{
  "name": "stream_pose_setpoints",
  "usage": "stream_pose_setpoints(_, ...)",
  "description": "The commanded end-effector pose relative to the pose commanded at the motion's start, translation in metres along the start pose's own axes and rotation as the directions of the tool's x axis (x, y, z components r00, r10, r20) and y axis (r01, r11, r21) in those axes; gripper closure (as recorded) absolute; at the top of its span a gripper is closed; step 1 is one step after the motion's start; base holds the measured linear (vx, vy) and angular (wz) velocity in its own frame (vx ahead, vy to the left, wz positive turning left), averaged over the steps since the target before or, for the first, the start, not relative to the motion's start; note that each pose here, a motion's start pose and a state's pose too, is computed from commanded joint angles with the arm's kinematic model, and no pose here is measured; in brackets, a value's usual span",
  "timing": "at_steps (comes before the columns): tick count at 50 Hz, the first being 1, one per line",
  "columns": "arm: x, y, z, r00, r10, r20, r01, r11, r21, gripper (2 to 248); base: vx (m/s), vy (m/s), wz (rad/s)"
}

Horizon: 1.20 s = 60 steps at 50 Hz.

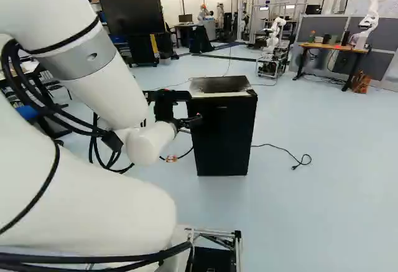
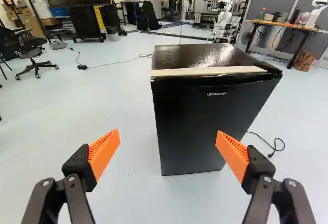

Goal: Grab a drink from the fridge

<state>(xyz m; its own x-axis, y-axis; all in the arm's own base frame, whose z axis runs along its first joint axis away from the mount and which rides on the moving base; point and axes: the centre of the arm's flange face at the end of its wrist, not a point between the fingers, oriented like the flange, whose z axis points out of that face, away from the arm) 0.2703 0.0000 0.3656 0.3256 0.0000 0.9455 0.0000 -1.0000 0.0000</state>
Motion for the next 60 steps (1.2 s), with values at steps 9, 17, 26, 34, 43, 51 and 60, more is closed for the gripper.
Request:
stream_pose_setpoints(9, 0.0, 0.0, 0.0, 1.0, 0.0, 0.0, 0.0, 1.0, 0.0, 3, -0.001, 0.066, -0.014)
stream_pose_setpoints(17, 0.0, 0.0, 0.0, 1.0, 0.0, 0.0, 0.0, 1.0, 0.0, 3, 0.0, 0.067, -0.012)
stream_pose_setpoints(26, 0.0, 0.0, 0.0, 1.0, 0.0, 0.0, 0.0, 1.0, 0.0, 3, -0.001, 0.068, -0.014)
stream_pose_setpoints(34, 0.0, 0.0, 0.0, 1.0, 0.0, 0.0, 0.0, 1.0, 0.0, 3, -0.001, 0.066, -0.012)
stream_pose_setpoints(43, 0.0, 0.0, 0.0, 1.0, 0.0, 0.0, 0.0, 1.0, 0.0, 3, -0.001, 0.065, -0.013)
stream_pose_setpoints(51, 0.0, 0.0, 0.0, 1.0, 0.0, 0.0, 0.0, 1.0, 0.0, 3, -0.001, 0.069, -0.011)
stream_pose_setpoints(60, 0.0, 0.0, 0.0, 1.0, 0.0, 0.0, 0.0, 1.0, 0.0, 3, -0.002, 0.072, -0.012)
